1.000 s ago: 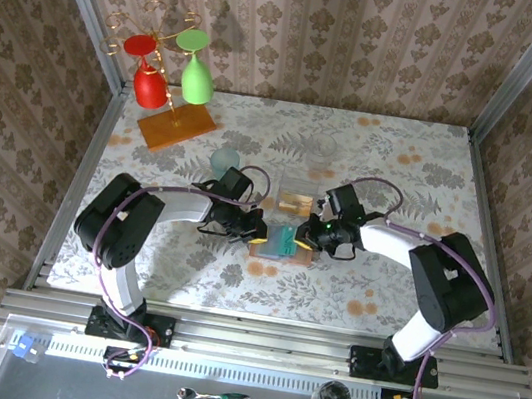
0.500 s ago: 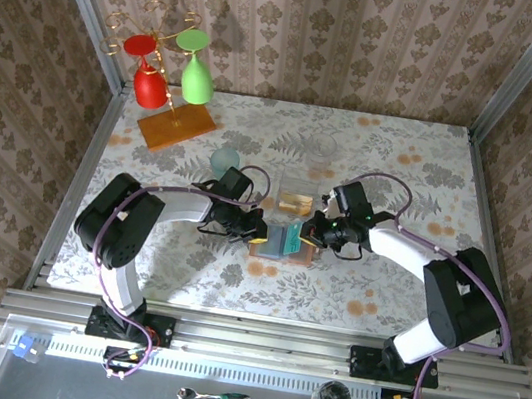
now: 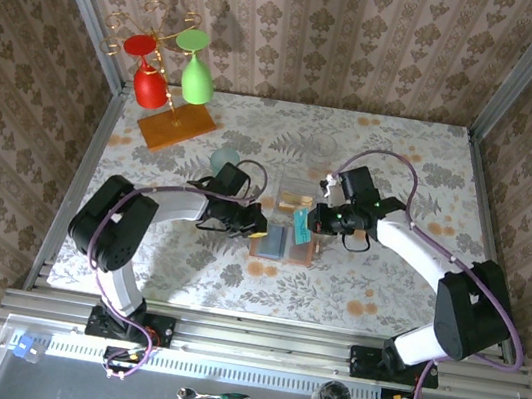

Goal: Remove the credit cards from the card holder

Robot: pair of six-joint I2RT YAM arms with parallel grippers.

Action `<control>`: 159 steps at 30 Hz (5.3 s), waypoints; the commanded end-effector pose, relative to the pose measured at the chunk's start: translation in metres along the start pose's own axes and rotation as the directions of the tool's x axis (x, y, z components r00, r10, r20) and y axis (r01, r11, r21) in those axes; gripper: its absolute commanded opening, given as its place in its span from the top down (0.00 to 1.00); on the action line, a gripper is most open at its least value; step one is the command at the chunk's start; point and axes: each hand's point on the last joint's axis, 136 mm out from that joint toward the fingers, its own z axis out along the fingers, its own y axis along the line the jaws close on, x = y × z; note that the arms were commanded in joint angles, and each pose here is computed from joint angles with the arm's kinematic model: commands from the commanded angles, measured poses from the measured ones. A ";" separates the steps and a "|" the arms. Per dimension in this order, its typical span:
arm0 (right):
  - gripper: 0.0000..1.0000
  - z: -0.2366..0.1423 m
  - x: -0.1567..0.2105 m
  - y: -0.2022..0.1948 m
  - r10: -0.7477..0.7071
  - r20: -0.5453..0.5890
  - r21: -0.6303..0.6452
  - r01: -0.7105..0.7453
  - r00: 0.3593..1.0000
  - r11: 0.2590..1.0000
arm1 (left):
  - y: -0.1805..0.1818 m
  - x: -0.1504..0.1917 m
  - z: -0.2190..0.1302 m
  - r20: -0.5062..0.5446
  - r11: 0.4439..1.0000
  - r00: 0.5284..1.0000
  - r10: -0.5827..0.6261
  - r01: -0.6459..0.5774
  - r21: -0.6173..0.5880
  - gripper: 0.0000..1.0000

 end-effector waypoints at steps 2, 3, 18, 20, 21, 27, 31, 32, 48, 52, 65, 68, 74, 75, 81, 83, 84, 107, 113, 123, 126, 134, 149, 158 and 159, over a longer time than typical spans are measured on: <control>1.00 -0.016 -0.008 -0.009 -0.264 -0.017 0.089 0.264 0.964 0.960 | -0.009 -0.008 -0.014 0.053 1.000 0.999 0.010 -0.011 0.023 0.92; 1.00 -0.018 -0.005 -0.011 -0.308 -0.052 0.099 0.312 0.950 0.945 | -0.007 -0.009 -0.015 0.057 1.000 0.998 0.009 -0.010 0.020 0.92; 1.00 -0.029 -0.042 -0.015 -0.731 -0.267 0.064 0.769 0.627 0.636 | 0.016 -0.008 -0.023 0.080 1.000 0.997 -0.025 0.025 -0.003 0.91; 1.00 -0.027 -0.049 -0.013 -0.755 -0.280 0.044 0.793 0.593 0.607 | 0.018 -0.007 -0.024 0.077 1.000 0.997 -0.027 0.027 -0.006 0.91; 1.00 -0.026 -0.053 -0.013 -0.764 -0.287 0.032 0.803 0.578 0.595 | 0.019 -0.007 -0.024 0.078 1.000 0.996 -0.030 0.030 -0.007 0.91; 1.00 -0.016 -0.074 -0.008 -0.804 -0.308 -0.034 0.839 0.509 0.544 | 0.026 -0.007 -0.027 0.083 0.999 0.996 -0.043 0.044 -0.016 0.91; 1.00 -0.007 -0.086 -0.008 -0.816 -0.315 -0.075 0.844 0.485 0.531 | 0.029 -0.008 -0.029 0.089 0.998 0.995 -0.053 0.055 -0.018 0.91; 1.00 -0.004 -0.088 -0.008 -0.819 -0.316 -0.082 0.846 0.480 0.527 | 0.030 -0.008 -0.030 0.088 0.998 0.995 -0.056 0.058 -0.018 0.91; 1.00 0.027 -0.111 -0.021 -0.834 -0.347 -0.177 0.844 0.429 0.507 | 0.042 -0.010 -0.038 0.106 0.996 0.991 -0.084 0.088 -0.033 0.91; 1.00 0.035 -0.109 -0.024 -0.836 -0.349 -0.196 0.840 0.423 0.507 | 0.043 -0.008 -0.038 0.103 0.995 0.991 -0.086 0.090 -0.037 0.91; 0.93 0.052 -0.097 -0.026 -0.835 -0.355 -0.255 0.816 0.420 0.519 | 0.054 -0.010 -0.043 0.123 0.991 0.985 -0.118 0.124 -0.043 0.91; 0.80 0.053 -0.100 -0.028 -0.832 -0.362 -0.236 0.822 0.421 0.519 | 0.054 -0.009 -0.042 0.123 0.991 0.985 -0.119 0.125 -0.041 0.91; 0.78 0.051 -0.122 -0.032 -0.820 -0.354 -0.125 0.847 0.449 0.517 | 0.054 -0.008 -0.044 0.129 0.992 0.985 -0.116 0.122 -0.041 0.91; 0.78 0.050 -0.125 -0.031 -0.821 -0.346 -0.112 0.849 0.454 0.516 | 0.054 -0.008 -0.045 0.130 0.991 0.984 -0.118 0.124 -0.041 0.91; 0.80 0.046 -0.139 -0.028 -0.823 -0.309 -0.042 0.857 0.477 0.513 | 0.054 -0.008 -0.045 0.134 0.992 0.984 -0.117 0.123 -0.039 0.91; 0.87 0.046 -0.142 -0.030 -0.820 -0.303 -0.017 0.858 0.486 0.514 | 0.054 -0.009 -0.045 0.135 0.992 0.984 -0.116 0.122 -0.038 0.91; 0.93 0.047 -0.143 -0.030 -0.820 -0.301 -0.009 0.858 0.487 0.513 | 0.054 -0.008 -0.045 0.133 0.992 0.984 -0.117 0.123 -0.038 0.91; 1.00 0.074 -0.126 -0.041 -0.813 -0.327 -0.033 0.854 0.481 0.518 | 0.057 -0.006 -0.042 0.128 0.991 0.984 -0.124 0.130 -0.040 0.91; 1.00 0.066 -0.132 -0.035 -0.818 -0.306 -0.015 0.857 0.486 0.515 | 0.056 -0.005 -0.040 0.122 0.991 0.985 -0.120 0.126 -0.035 0.91; 1.00 0.049 -0.130 -0.018 -0.803 -0.231 0.016 0.828 0.549 0.561 | 0.052 -0.008 -0.035 0.119 0.993 0.986 -0.116 0.119 -0.021 0.91; 1.00 0.044 -0.124 -0.012 -0.790 -0.201 0.034 0.810 0.579 0.585 | 0.044 -0.003 -0.027 0.096 0.996 0.991 -0.089 0.092 -0.019 0.91; 1.00 0.033 -0.107 0.002 -0.661 -0.112 0.076 0.670 0.742 0.738 | 0.033 -0.003 -0.017 0.077 0.998 0.995 -0.066 0.067 -0.011 0.91; 1.00 0.035 -0.070 0.021 -0.100 0.049 0.007 0.100 0.994 0.995 | 0.027 0.003 -0.002 0.042 0.999 0.998 -0.048 0.049 -0.014 0.91; 1.00 0.038 -0.041 0.043 0.049 0.014 -0.073 -0.048 0.999 0.996 | 0.036 0.009 0.001 0.026 0.998 0.998 -0.057 0.058 -0.037 0.91; 1.00 0.039 -0.037 0.045 0.060 0.004 -0.081 -0.060 0.998 0.995 | 0.036 0.009 0.001 0.025 0.998 0.998 -0.056 0.057 -0.039 0.91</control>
